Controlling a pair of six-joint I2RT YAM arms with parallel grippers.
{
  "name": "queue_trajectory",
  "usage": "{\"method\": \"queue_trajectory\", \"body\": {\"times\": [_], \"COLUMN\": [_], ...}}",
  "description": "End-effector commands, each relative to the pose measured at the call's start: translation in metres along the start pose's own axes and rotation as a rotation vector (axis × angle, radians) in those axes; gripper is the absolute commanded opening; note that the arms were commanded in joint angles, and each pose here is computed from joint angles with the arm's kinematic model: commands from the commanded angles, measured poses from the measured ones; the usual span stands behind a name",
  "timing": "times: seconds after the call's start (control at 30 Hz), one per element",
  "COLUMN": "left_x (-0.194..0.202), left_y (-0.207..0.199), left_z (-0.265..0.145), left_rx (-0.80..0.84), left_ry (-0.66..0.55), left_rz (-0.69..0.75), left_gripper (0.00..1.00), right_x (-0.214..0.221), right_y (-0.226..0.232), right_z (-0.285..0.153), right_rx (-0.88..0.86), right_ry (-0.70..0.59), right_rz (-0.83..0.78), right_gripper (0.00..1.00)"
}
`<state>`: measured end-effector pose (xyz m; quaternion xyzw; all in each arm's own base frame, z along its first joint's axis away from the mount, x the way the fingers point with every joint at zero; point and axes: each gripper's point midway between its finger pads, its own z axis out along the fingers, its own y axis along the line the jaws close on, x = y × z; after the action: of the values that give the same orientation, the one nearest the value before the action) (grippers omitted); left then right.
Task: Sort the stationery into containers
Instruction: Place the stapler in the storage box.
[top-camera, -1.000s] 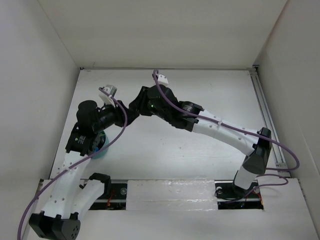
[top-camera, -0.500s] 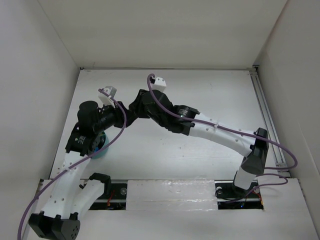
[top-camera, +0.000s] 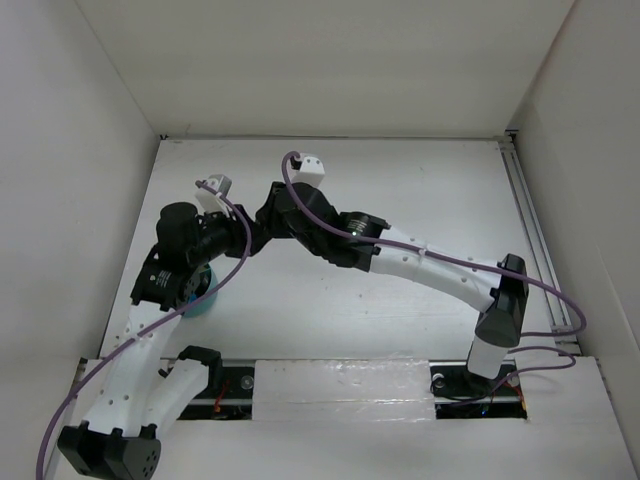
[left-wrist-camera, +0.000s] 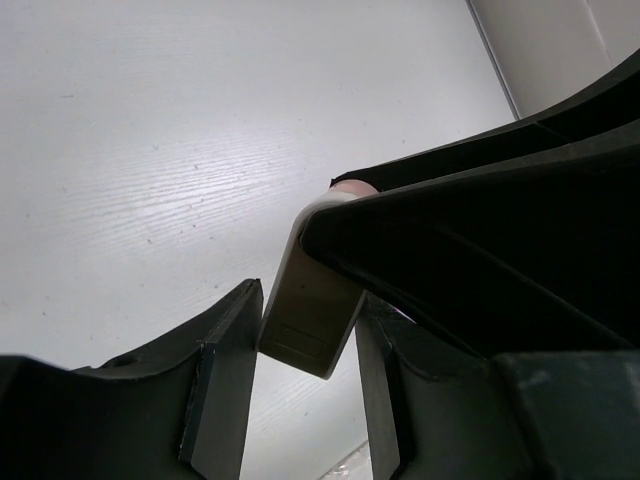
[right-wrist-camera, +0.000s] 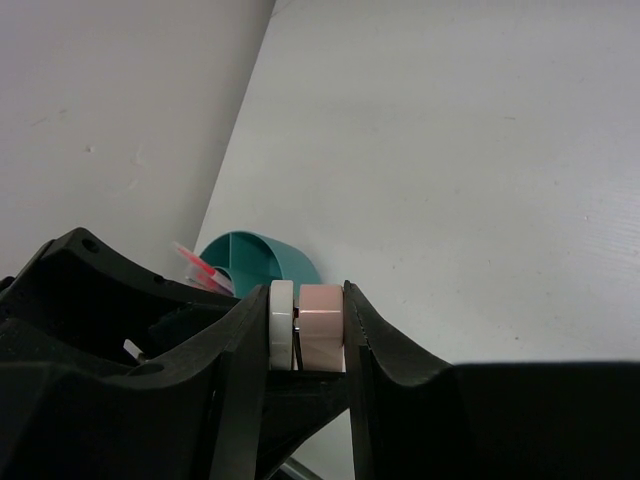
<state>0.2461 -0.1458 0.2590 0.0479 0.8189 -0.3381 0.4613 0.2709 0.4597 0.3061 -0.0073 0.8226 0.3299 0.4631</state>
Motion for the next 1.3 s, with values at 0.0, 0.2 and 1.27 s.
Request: {"method": "queue_trajectory", "body": {"times": [0.0, 0.2, 1.27], "left_x": [-0.043, -0.041, -0.047], "left_y": [0.003, -0.003, -0.053], "left_z": [-0.004, -0.004, -0.033], "left_rx": [-0.046, -0.014, 0.212], "left_ry": [-0.167, -0.164, -0.232], "left_rz": [0.06, 0.066, 0.176], "left_gripper": [0.36, 0.36, 0.55], "right_x": [0.056, 0.066, 0.119], "right_y": [0.032, 0.029, 0.055], "right_z": [-0.025, -0.019, -0.018], "right_rx": [-0.106, -0.098, -0.27], "right_ry": [0.185, 0.205, 0.393], "right_rz": [-0.122, -0.131, -0.051], "right_gripper": [0.0, 0.0, 0.0]}}
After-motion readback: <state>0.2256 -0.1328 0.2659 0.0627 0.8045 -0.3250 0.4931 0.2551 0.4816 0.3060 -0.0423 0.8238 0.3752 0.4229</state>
